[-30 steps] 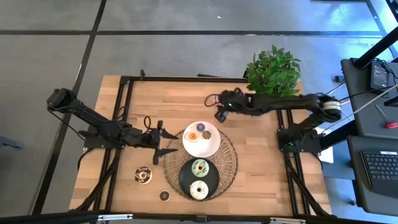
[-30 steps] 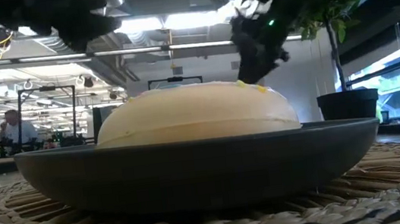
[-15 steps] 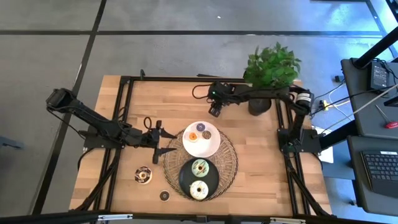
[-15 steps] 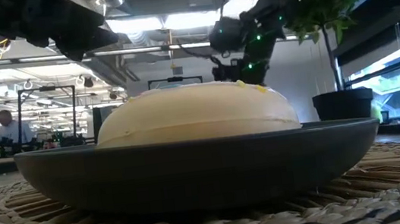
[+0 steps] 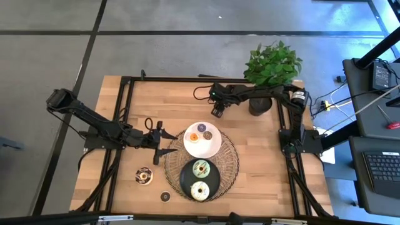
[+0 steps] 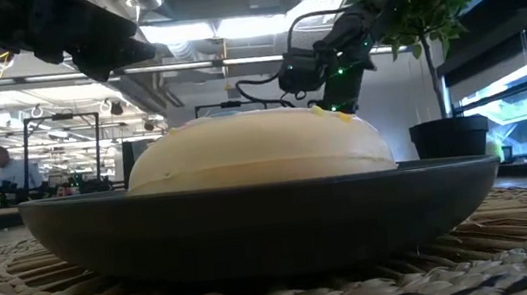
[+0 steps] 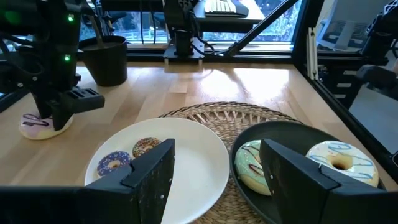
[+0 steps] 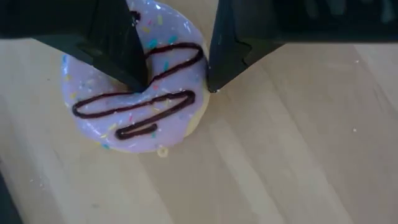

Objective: Pick & Place donuts
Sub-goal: Put the big pink doughnut on the black plate

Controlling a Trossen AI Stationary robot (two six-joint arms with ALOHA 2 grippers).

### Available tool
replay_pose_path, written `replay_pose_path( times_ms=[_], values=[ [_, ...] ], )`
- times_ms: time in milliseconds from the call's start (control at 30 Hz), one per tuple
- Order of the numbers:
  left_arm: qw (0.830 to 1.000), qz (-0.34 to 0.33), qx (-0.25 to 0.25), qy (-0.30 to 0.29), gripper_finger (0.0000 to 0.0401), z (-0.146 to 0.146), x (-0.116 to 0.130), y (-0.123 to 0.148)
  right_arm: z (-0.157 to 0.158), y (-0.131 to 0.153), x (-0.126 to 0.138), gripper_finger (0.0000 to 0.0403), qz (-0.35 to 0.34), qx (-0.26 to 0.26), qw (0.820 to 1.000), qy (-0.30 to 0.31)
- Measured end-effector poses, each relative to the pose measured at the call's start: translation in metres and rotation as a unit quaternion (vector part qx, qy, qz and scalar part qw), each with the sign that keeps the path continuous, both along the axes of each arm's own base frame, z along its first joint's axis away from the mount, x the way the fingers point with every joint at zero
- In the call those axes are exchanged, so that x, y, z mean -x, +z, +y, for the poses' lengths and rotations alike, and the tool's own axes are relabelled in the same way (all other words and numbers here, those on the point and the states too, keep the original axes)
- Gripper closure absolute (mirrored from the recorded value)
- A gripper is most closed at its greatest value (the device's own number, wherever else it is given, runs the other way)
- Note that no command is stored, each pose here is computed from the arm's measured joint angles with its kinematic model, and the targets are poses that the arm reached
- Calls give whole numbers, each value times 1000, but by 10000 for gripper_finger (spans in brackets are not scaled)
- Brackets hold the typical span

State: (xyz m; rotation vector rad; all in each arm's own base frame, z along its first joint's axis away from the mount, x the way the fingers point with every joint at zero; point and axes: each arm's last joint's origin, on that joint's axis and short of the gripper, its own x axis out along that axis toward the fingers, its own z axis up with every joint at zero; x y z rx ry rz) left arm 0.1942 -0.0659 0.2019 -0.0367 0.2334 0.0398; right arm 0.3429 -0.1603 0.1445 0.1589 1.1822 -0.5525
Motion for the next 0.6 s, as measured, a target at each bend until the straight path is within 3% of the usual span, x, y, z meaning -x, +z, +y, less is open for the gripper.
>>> replay_pose_path(
  times_ms=[333, 600],
  values=[
    [1000, 1, 0, 0, 170, 0, 0, 0, 3, 1, 0, 357, 7, 0, 1000, 4],
    [1000, 1, 0, 0, 170, 0, 0, 0, 35, 31, -4, 375, -3, 50, 998, 29]
  ],
)
